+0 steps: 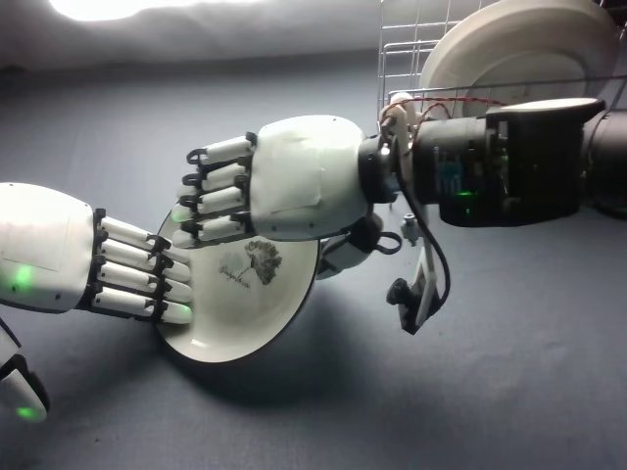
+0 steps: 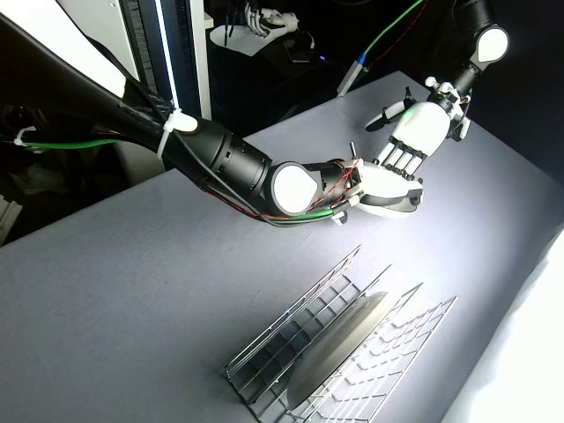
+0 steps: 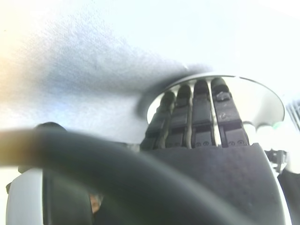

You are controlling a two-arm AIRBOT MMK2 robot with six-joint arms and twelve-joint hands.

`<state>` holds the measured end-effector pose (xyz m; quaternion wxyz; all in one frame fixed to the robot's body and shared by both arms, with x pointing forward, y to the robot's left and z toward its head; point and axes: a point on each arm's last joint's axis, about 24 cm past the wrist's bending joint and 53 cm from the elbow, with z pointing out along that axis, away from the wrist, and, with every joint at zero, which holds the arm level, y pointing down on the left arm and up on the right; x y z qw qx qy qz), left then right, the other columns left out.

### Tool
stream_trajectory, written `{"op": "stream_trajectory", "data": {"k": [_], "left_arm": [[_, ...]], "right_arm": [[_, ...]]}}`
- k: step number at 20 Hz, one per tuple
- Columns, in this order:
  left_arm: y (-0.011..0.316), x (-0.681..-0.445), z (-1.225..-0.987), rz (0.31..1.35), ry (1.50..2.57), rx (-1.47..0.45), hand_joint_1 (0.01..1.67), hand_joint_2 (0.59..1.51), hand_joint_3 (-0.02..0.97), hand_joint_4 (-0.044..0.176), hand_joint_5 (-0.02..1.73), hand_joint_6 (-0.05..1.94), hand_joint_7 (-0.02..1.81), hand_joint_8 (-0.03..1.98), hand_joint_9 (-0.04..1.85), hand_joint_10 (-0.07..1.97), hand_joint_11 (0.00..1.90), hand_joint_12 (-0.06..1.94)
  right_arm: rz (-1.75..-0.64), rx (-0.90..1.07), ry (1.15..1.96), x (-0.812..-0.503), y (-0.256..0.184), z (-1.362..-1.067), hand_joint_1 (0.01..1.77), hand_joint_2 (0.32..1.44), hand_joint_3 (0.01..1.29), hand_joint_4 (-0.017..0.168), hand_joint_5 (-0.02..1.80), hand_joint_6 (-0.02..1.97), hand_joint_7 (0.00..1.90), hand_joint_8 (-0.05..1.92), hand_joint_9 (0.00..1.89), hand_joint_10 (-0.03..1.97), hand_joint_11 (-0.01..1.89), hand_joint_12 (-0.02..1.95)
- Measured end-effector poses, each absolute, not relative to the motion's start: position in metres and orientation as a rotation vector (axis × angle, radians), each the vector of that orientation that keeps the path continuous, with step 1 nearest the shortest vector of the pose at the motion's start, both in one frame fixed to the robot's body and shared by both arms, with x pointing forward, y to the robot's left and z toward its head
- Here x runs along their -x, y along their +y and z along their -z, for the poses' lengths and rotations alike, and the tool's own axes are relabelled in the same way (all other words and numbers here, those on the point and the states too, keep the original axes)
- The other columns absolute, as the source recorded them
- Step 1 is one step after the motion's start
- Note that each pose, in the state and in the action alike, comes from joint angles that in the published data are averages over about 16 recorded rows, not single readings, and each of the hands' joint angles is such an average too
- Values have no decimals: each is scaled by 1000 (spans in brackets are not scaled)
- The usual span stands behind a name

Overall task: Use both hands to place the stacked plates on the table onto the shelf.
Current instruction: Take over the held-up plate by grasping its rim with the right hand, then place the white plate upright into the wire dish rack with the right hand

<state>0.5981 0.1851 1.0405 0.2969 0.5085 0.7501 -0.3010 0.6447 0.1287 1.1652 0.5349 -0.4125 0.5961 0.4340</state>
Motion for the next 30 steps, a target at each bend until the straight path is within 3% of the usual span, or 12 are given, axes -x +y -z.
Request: {"op": "stream_trajectory", "data": {"k": [4,9,18,22,30], "left_arm": [[186,-598,-1041,799,1993,-1353,13,1017,10,-11,-10,-32,-1,-7,4,5,13,4],[185,-599,-1050,801,1978,-1351,14,1020,10,-10,-9,-27,7,-3,13,10,13,8],[179,-594,-1100,843,1891,-1310,14,1022,10,-2,0,-3,16,3,19,15,14,8],[180,-589,-1128,860,1843,-1279,13,1020,10,1,5,7,17,3,19,14,14,8],[194,-581,-1169,856,1781,-1217,13,1011,10,1,11,7,18,2,17,15,14,7]], "right_arm": [[-1060,975,1414,-640,135,-1166,1139,956,14,3,442,62,442,57,444,84,116,1087],[-1091,968,1405,-633,138,-1168,1208,957,14,-2,658,208,726,154,742,273,380,1185],[-1155,912,1399,-618,124,-1190,1267,927,14,-9,920,472,1078,338,1100,669,831,1045],[-1189,846,1406,-613,108,-1210,1301,916,13,-5,1006,548,1165,376,1132,801,889,1010],[-1307,621,1431,-607,75,-1261,1366,921,14,1,1107,672,1202,525,1114,843,852,1049]]}}
